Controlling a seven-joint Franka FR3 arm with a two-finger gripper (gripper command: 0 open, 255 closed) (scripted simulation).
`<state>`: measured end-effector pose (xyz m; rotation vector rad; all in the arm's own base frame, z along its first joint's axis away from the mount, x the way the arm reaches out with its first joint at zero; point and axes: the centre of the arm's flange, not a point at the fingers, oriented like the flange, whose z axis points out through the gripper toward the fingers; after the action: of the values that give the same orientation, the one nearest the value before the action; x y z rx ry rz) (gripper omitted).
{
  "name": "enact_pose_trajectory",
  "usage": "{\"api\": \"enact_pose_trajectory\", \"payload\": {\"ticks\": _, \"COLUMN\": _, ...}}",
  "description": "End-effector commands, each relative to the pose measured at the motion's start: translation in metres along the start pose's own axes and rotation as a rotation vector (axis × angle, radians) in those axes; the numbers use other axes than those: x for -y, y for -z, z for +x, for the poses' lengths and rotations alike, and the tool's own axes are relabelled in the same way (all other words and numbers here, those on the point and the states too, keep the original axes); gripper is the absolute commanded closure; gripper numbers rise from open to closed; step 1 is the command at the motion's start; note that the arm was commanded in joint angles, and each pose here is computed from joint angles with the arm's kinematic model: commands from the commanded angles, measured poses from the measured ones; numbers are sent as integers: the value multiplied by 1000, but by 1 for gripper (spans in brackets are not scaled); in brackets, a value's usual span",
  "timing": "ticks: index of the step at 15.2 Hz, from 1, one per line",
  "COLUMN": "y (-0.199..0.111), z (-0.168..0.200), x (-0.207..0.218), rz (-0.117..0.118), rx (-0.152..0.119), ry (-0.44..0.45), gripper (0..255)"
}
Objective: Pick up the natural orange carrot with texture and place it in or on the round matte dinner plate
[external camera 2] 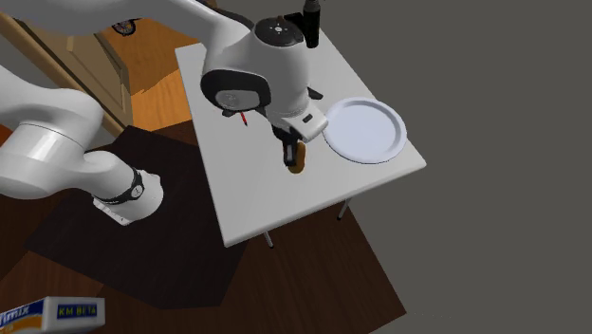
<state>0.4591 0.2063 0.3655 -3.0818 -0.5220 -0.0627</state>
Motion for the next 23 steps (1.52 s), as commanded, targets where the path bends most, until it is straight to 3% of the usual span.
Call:
{"api": "enact_pose_trajectory", "payload": {"ticks": 1, "y": -2, "z": 24, "x": 18, "rz": 1, "rx": 0, "ry": -1, "gripper": 255}}
{"api": "enact_pose_trajectory", "payload": {"ticks": 21, "y": -5, "z": 238, "x": 175, "rz": 1, "rx": 0, "ry": -1, "gripper": 255}}
{"api": "enact_pose_trajectory", "payload": {"ticks": 23, "y": -16, "z": 238, "x": 175, "rz": 1, "rx": 0, "ry": -1, "gripper": 255}}
